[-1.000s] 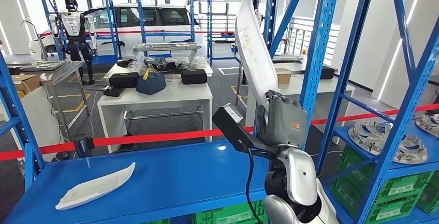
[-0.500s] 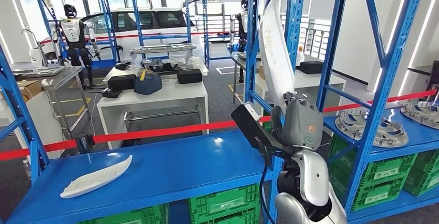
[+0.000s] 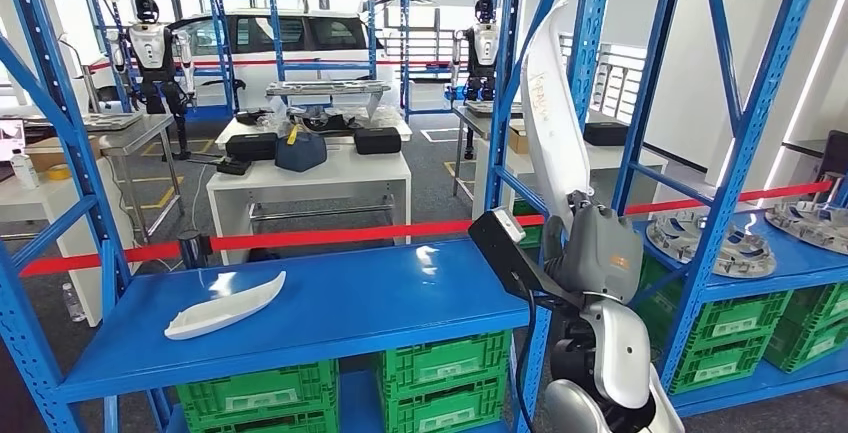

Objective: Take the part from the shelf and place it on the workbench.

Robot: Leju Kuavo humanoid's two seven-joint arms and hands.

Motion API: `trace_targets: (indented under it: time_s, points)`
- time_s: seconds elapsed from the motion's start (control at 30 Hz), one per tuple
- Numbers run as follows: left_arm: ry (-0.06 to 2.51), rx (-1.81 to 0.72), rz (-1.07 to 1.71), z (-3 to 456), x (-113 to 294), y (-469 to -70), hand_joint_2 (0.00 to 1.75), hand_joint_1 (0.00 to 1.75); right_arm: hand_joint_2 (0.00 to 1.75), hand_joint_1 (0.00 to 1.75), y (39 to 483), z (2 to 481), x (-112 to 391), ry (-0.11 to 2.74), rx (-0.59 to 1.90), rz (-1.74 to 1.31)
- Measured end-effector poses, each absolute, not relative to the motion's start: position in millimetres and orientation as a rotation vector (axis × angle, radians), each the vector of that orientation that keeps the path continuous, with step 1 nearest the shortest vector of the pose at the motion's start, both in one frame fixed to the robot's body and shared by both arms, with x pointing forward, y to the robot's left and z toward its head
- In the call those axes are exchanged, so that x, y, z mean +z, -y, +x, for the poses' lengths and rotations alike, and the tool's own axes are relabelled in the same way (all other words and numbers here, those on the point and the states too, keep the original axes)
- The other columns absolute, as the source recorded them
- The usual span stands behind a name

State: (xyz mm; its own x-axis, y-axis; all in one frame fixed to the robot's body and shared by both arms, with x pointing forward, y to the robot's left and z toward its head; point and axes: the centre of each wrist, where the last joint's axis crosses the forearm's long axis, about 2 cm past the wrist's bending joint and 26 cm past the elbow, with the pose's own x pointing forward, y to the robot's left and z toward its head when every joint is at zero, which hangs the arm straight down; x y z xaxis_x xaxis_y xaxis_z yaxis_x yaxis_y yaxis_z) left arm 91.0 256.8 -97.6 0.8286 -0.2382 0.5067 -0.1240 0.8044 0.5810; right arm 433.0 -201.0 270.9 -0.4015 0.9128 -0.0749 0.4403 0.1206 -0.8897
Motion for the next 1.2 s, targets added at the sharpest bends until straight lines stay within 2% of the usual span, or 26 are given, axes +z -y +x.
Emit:
trace_targets:
  time_s: [1.2]
  points:
    - [0.622, -0.063, 0.640, 96.0, -96.4, -254.6, 1.75, 0.00, 1.75, 1.68, 211.2, 434.4, 271.3, 1.870, 1.238, -1.340]
